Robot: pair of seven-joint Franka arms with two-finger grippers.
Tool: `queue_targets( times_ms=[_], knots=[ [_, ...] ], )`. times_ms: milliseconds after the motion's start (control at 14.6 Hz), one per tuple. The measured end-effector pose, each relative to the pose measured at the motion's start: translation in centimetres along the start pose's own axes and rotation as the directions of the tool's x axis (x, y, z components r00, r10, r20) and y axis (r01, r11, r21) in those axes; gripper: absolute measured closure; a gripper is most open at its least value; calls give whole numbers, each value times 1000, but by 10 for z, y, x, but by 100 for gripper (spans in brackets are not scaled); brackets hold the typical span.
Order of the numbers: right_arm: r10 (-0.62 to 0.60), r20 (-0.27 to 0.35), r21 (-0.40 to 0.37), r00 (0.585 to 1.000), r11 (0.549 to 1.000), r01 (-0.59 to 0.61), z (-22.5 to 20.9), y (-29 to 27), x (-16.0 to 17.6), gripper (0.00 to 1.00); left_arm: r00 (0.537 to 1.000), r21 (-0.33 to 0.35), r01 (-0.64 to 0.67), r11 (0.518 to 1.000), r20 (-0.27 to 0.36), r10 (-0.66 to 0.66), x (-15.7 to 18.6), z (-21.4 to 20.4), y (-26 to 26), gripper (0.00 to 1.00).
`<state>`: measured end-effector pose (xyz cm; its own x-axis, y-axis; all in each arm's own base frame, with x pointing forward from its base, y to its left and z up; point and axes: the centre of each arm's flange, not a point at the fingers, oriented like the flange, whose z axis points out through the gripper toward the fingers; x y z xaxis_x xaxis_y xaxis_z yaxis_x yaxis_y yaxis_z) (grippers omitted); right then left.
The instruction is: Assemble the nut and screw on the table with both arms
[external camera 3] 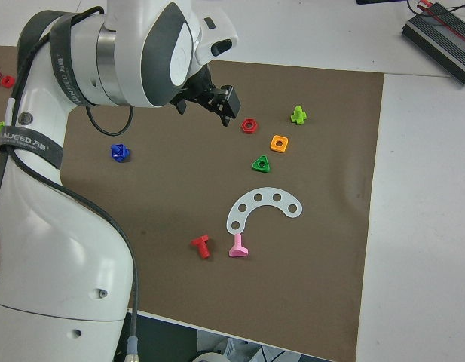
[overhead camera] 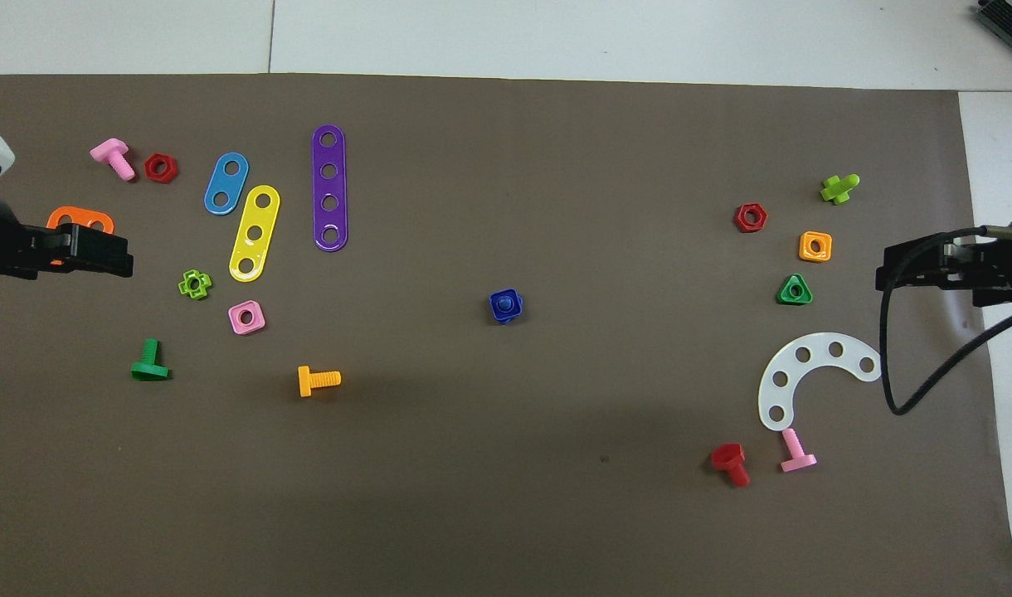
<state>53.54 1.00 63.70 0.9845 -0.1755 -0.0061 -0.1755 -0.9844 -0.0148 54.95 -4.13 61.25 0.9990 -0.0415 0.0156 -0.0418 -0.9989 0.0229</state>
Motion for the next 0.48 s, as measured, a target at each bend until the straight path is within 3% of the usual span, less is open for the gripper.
queue_targets(
  times_ms=[479],
  knots=[
    [0,0,0,1000,1000,0,0,0,0,0,1000,27,-7,1000,11,7,-2,-3,-2,0]
  ],
)
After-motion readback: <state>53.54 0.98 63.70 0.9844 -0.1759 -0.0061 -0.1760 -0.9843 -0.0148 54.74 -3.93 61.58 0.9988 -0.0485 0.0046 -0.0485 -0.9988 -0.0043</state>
